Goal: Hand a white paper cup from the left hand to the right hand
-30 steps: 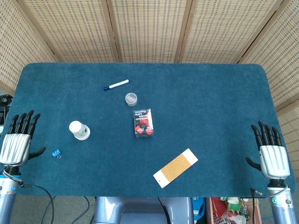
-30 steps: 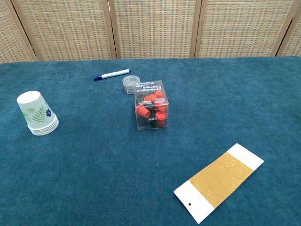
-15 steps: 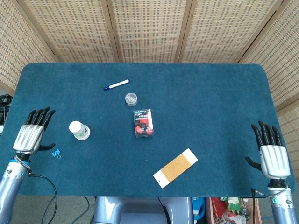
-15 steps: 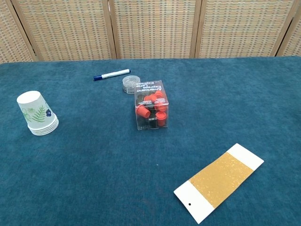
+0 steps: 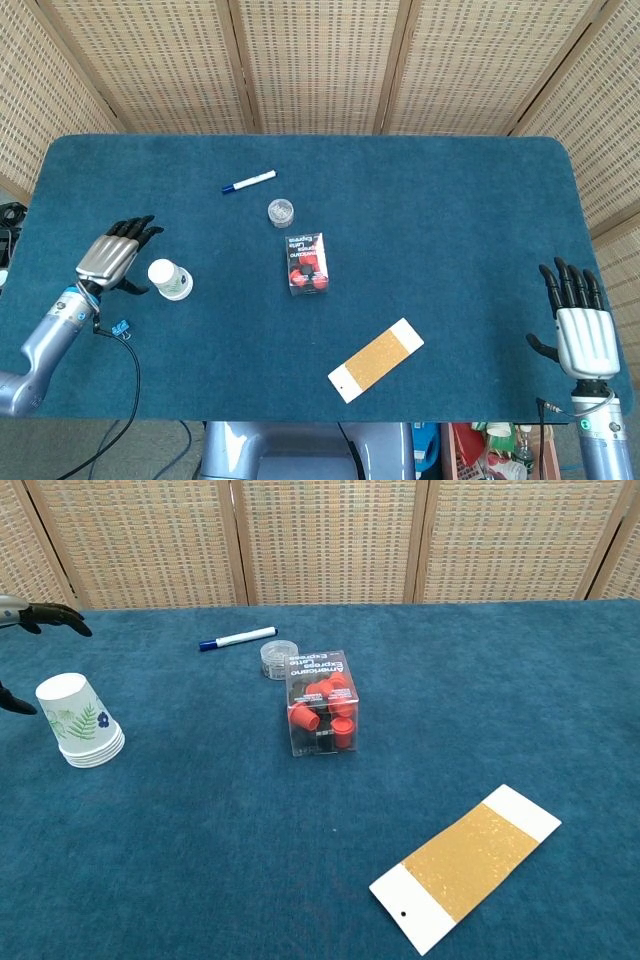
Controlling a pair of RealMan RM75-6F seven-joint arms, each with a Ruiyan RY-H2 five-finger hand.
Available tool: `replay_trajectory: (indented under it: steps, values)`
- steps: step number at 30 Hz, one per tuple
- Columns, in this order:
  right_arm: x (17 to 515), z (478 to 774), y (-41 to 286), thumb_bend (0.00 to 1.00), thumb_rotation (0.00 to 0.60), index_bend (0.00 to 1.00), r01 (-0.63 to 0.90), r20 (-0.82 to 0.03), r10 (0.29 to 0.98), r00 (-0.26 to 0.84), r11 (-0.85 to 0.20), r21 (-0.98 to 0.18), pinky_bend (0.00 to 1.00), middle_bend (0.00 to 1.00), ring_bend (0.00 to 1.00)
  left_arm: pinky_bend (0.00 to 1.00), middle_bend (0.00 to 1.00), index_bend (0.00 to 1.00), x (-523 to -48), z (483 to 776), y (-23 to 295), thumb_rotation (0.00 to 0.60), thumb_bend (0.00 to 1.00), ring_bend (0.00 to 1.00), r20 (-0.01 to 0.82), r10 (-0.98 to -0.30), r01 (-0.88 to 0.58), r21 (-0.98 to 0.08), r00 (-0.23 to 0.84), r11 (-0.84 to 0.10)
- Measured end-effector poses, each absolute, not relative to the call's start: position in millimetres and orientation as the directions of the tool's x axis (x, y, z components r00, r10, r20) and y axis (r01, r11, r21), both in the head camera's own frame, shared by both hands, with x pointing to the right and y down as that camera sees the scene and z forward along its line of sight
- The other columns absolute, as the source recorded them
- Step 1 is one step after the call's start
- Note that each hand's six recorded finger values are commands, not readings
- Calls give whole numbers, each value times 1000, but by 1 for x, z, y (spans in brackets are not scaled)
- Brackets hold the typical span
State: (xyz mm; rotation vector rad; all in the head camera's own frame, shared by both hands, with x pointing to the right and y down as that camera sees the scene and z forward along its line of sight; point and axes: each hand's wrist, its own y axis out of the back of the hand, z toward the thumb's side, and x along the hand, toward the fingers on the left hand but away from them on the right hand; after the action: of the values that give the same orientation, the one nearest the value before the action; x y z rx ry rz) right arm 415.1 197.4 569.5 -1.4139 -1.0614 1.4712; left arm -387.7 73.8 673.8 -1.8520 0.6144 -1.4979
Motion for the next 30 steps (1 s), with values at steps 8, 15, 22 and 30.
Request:
replay_trajectory:
  steps: [8,15,22,30]
  values:
    - [416,571,197,0,600,0,-5,-314,949,-42,-314,-949,0,0,0,377,315,341,-367,680,68,600,56,352,610,-729,68,-779,310,-623]
    - [418,572,196,0,600,0,-3,-317,947,-52,-317,-948,0,0,0,395,339,373,-360,683,70,600,57,372,613,-713,115,-779,340,-616]
    - [419,574,196,0,600,0,1,-324,945,-55,-324,-946,0,0,0,423,377,414,-353,691,74,600,56,403,636,-687,156,-764,351,-627]
    - [420,574,195,0,600,0,7,-323,945,-58,-323,-946,0,0,0,514,497,544,-348,697,77,600,57,504,639,-683,168,-762,355,-626]
